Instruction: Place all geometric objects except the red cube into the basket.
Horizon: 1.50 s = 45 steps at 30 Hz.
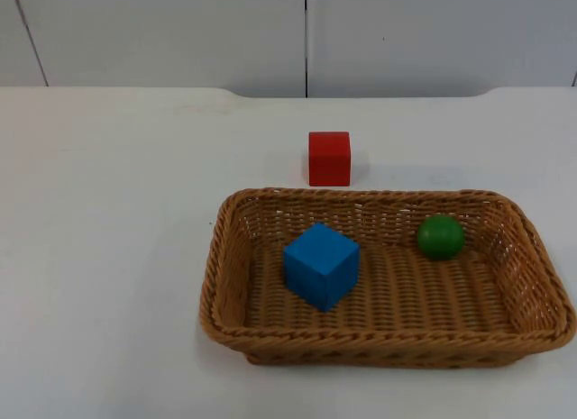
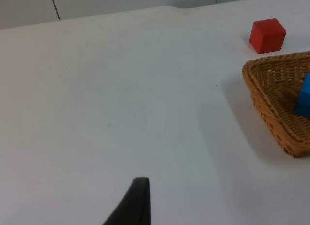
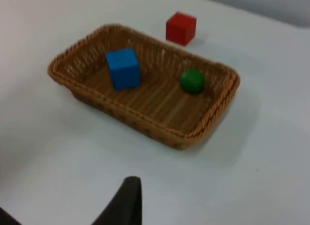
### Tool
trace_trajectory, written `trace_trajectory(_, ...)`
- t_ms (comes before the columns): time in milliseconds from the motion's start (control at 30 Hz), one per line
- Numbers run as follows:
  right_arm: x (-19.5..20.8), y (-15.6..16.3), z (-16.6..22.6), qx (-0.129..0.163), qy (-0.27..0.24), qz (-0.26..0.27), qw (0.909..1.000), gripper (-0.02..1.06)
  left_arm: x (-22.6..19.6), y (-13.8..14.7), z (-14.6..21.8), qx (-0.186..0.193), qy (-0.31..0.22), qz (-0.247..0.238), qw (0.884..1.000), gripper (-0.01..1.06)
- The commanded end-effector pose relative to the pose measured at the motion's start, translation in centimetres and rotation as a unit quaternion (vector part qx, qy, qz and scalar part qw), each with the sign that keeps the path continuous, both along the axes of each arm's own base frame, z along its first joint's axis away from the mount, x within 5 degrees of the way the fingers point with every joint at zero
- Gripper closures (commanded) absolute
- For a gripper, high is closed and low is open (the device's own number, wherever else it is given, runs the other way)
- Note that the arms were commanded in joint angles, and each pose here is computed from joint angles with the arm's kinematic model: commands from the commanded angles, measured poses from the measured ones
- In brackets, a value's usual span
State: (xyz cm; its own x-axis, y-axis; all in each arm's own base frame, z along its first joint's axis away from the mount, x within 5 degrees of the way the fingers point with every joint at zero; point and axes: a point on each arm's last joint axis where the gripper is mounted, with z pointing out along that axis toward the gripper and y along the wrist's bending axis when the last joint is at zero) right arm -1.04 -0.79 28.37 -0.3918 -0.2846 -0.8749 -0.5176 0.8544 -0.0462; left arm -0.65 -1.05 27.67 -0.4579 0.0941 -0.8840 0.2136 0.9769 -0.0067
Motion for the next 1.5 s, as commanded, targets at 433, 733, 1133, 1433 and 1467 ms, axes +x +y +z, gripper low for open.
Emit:
trace_trajectory(433, 0.5, 0.27, -0.37, 0.014, -0.008, -0.002, 0.9999, -0.01, 0.06, 0.2, -0.19, -0.008, 0.004, 0.019, 1.0, 0.0)
trace_trajectory(733, 0.5, 0.27, -0.37, 0.014, -0.008, -0.002, 0.9999, -0.01, 0.07, 0.24, -0.2, -0.009, 0.004, 0.022, 1.0, 0.0)
trace_trajectory(1133, 0.4, 0.41, -0.37, 0.015, -0.008, -0.092, 0.9956, -0.01, 0.09, 0.37, -0.19, -0.006, 0.003, 0.028, 1.0, 0.0)
trace_trajectory(1433, 0.33, 0.59, -0.37, 0.013, -0.01, -0.224, 0.9745, -0.01, 0.09, 0.37, -0.19, -0.006, 0.003, 0.028, 1.0, 0.0)
trace_trajectory(1467, 0.33, 0.59, -0.37, 0.013, -0.01, -0.224, 0.9745, -0.01, 0.09, 0.37, -0.19, -0.006, 0.003, 0.028, 1.0, 0.0)
